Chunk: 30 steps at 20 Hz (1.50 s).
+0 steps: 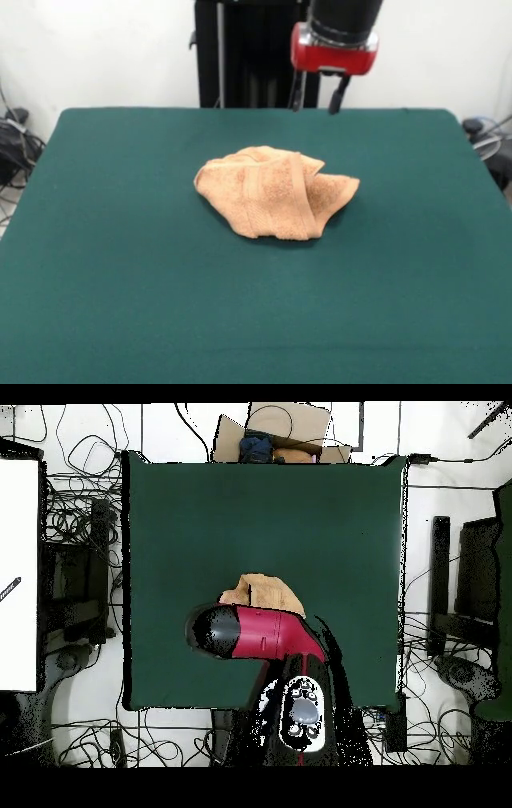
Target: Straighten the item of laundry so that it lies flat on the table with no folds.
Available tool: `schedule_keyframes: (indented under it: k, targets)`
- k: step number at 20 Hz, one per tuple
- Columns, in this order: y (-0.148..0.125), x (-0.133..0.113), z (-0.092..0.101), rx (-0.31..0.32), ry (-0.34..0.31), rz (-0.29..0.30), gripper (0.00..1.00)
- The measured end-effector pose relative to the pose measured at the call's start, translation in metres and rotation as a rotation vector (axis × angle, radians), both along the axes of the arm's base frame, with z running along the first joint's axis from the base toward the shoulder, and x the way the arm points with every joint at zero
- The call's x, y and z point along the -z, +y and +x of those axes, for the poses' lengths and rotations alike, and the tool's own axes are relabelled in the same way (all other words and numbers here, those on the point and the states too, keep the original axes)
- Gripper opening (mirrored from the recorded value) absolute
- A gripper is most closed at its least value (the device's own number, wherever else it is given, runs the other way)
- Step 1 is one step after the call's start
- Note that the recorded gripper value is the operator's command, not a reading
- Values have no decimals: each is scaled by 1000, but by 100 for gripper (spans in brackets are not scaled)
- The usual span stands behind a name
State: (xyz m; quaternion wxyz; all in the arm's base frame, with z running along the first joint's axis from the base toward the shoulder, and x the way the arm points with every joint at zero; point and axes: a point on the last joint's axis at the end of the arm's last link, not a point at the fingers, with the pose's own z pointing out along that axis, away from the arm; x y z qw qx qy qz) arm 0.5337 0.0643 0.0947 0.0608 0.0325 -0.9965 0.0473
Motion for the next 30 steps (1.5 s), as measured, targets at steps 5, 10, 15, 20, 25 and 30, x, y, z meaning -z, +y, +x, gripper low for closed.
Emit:
schedule_keyframes:
  k: [5, 10, 15, 20, 25, 30]
  targets:
    - [-12, 21, -15, 19, 53, -17, 100]
    - [-19, 41, -29, 31, 104, -25, 100]
    - [-20, 63, -40, 30, 132, -24, 100]
    - [-24, 78, -46, 35, 140, -23, 100]
    - [-38, 86, -46, 61, 131, -22, 100]
    - [-45, 91, -47, 72, 120, -23, 100]
